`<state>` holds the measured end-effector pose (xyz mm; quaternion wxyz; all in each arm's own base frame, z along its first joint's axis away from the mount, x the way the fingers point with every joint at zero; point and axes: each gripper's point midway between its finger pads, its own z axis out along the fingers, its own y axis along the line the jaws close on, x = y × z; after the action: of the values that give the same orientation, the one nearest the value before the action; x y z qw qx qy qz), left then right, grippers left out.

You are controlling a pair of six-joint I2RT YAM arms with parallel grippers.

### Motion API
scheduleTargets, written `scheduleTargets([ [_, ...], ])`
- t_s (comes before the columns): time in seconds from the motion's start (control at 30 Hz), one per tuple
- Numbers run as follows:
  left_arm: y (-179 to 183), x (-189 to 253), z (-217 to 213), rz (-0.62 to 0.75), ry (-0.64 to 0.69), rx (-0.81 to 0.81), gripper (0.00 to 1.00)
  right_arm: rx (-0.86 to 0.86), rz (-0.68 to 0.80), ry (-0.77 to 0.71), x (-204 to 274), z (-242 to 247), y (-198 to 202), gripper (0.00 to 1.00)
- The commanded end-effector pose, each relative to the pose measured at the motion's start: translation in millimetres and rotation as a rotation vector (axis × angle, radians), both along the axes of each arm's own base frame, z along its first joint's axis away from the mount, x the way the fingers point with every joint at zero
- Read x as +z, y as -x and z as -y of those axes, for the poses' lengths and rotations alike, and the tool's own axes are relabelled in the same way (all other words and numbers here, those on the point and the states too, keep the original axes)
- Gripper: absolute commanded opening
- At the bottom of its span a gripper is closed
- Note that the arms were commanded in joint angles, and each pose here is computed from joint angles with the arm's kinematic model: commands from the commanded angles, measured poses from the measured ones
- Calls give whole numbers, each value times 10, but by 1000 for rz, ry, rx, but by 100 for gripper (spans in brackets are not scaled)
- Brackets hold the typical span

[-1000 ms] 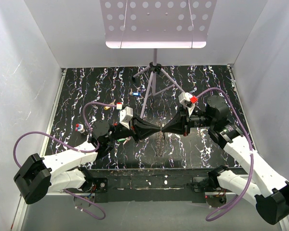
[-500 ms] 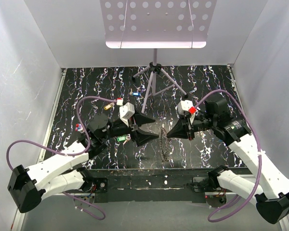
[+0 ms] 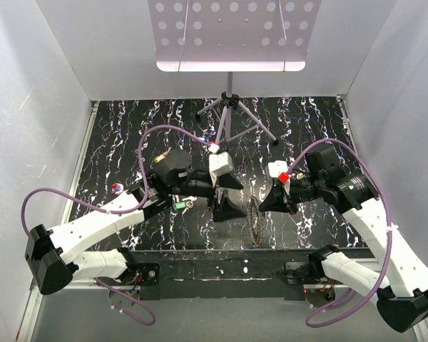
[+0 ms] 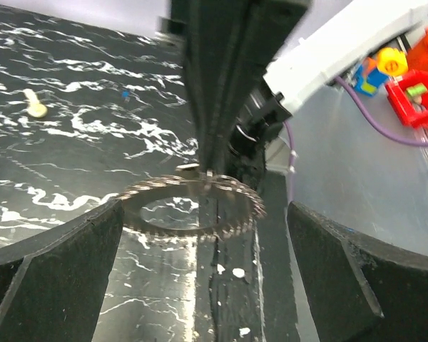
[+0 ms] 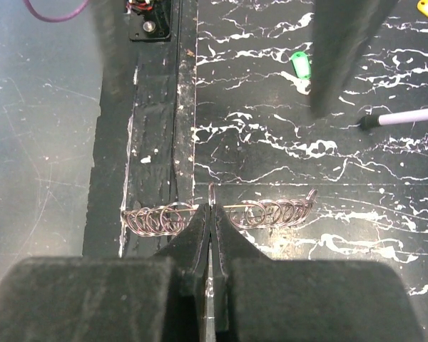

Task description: Put the keys on the keyring

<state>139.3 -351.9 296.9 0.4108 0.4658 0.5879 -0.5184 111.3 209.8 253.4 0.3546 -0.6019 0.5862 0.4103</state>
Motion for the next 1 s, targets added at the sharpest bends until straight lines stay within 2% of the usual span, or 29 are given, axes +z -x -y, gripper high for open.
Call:
scheduleTargets([
  [0.0,126,61,128,88,-17,-55,98,8,55,-16,85,55,30,1],
  [0.13,16,31,171,122,-38,15,98,-16,49,-14,55,86,6,1],
  [0.33,30,-30,293,126,-61,36,98,-30,38,-29,71,86,-7,1],
  [0.37,20,-24,312,162,-61,37,96,-31,35,-29,67,85,-11,1],
  [0.43,45,-21,357,177,-59,27,89,-33,31,-30,67,86,-15,1],
  [0.57,97,-41,422,170,-62,-8,68,-35,26,-31,64,85,-19,1],
  [0.63,115,-50,451,166,-64,-19,61,-34,23,-31,61,81,-22,1],
  [0.87,103,-149,524,160,-103,-24,41,-35,19,-33,72,80,-23,1],
  [0.97,97,-154,533,169,-112,-19,37,-33,15,-36,80,76,-19,1],
])
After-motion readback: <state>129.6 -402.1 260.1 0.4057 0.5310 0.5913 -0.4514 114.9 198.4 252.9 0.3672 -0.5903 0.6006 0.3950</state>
